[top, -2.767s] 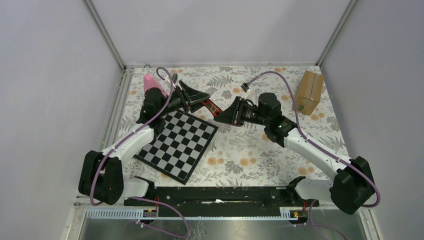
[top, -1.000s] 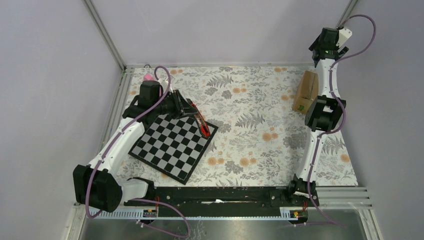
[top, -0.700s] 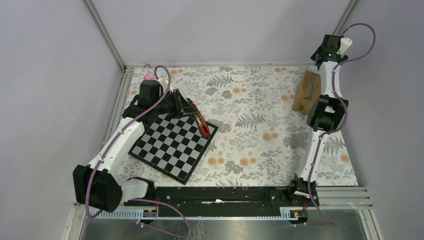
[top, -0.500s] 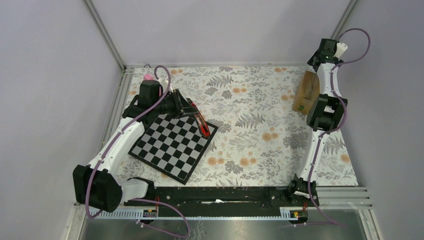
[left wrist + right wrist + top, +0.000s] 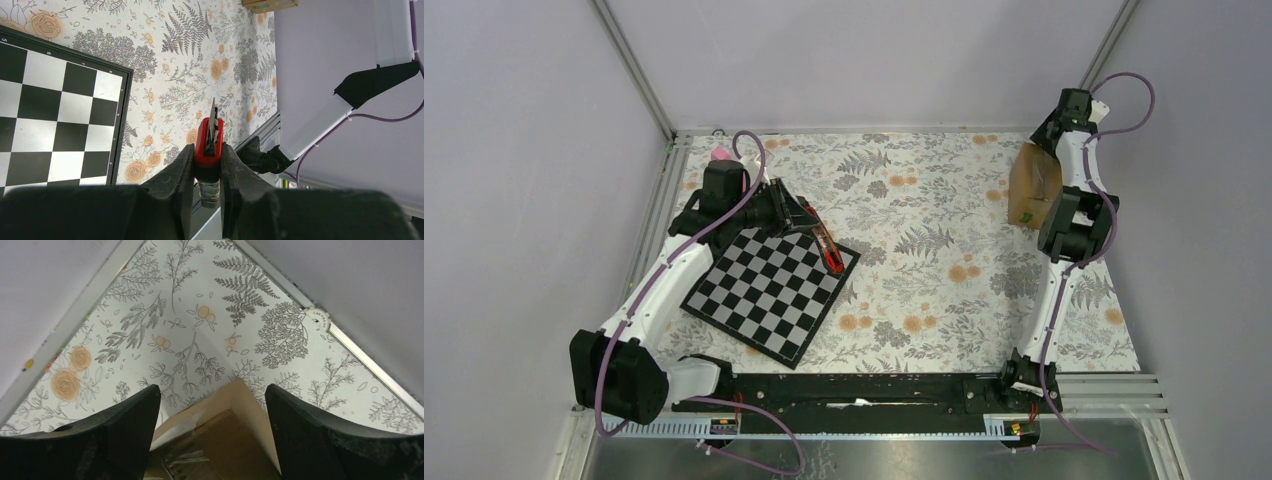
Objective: Unpack the express box
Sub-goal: Move the express box to the center of the board.
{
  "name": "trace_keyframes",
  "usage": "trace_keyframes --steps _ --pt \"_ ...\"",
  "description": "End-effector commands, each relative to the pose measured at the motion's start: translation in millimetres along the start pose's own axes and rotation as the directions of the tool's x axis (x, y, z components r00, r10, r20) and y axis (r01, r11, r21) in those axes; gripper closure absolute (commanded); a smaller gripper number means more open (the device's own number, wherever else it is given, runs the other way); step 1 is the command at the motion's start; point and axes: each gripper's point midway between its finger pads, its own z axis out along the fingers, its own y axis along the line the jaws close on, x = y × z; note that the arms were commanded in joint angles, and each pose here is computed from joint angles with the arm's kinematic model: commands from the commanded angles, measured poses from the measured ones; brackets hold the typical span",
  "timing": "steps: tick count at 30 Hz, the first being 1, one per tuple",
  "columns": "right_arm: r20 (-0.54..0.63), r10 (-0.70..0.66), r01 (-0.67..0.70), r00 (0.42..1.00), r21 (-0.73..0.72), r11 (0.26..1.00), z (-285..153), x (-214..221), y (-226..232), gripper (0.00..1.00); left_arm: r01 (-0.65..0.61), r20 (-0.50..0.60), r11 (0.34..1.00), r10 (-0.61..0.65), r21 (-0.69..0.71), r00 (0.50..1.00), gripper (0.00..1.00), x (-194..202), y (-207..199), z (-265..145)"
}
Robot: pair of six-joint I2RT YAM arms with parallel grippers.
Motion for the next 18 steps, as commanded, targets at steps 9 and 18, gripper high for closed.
trace_keyframes --steps 9,18 --pt "-0.142 -0.018 -0.011 0.99 -0.198 0.98 -95.2 74.1 46.7 0.18 -0.07 0.055 0.994 0.066 0.081 0.996 1.0 -9.8 -25.2 -12.3" --pt "-0.233 -0.201 0.076 0.952 -0.455 0.887 -212.3 205.8 108.2 0.18 -0.045 0.046 0.997 0.042 0.065 0.998 1.0 -9.9 -22.4 -13.7"
